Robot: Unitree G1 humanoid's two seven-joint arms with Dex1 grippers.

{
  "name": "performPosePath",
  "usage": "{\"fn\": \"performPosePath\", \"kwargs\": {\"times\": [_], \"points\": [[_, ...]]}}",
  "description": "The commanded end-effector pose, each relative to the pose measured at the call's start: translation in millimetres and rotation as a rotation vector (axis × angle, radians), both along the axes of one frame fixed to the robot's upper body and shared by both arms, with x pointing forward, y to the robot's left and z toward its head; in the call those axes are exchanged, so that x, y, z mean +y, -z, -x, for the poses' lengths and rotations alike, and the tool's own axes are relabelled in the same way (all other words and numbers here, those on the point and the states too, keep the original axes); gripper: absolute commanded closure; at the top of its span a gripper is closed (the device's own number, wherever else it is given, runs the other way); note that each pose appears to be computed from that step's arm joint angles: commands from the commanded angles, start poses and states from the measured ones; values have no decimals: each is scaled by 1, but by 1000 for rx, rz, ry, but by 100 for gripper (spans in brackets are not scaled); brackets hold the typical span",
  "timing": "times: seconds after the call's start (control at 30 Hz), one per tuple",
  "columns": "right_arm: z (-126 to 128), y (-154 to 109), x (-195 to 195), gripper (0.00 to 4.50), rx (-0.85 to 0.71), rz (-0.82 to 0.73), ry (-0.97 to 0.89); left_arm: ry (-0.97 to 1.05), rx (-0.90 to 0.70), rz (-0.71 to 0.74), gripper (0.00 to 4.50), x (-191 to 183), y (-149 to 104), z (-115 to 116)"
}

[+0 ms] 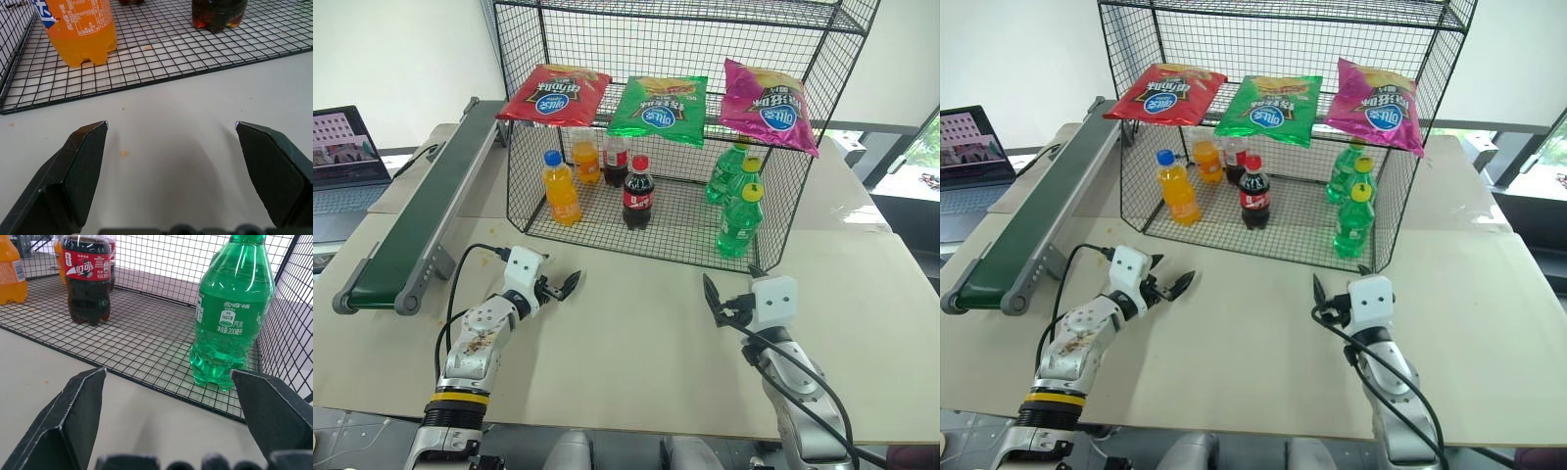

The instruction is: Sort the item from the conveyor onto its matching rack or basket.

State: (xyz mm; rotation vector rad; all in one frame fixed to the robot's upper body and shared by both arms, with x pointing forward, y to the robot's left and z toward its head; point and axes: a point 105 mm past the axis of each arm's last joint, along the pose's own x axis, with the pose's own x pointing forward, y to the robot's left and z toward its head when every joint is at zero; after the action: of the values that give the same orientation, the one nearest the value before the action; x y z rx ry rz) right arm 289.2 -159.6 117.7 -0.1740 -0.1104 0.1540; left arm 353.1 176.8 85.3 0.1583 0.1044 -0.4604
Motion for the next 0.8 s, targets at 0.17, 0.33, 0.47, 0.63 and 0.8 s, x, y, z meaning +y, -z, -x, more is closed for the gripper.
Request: {"fn": "performPosePath", "kwargs": {"times": [0.17,0.33,0.47,0.63,0.8], "points": [[9,-18,0,0,-69,19,-19,-14,-51,-54,6,-1,-4,4],[9,-19,0,0,-69,17,-18,-97,-82,-87,6,9,-4,3],[9,-19,4,0,-67,18,-35,-91,-91,-93,6,9,-4,6],[9,-22,-1,0,-72,22,-21,-48,-64,-16,6,5,-6,6],[8,-25,1,0,-81,16,-26,-9,-71,-30,6,0,-8,6]]}}
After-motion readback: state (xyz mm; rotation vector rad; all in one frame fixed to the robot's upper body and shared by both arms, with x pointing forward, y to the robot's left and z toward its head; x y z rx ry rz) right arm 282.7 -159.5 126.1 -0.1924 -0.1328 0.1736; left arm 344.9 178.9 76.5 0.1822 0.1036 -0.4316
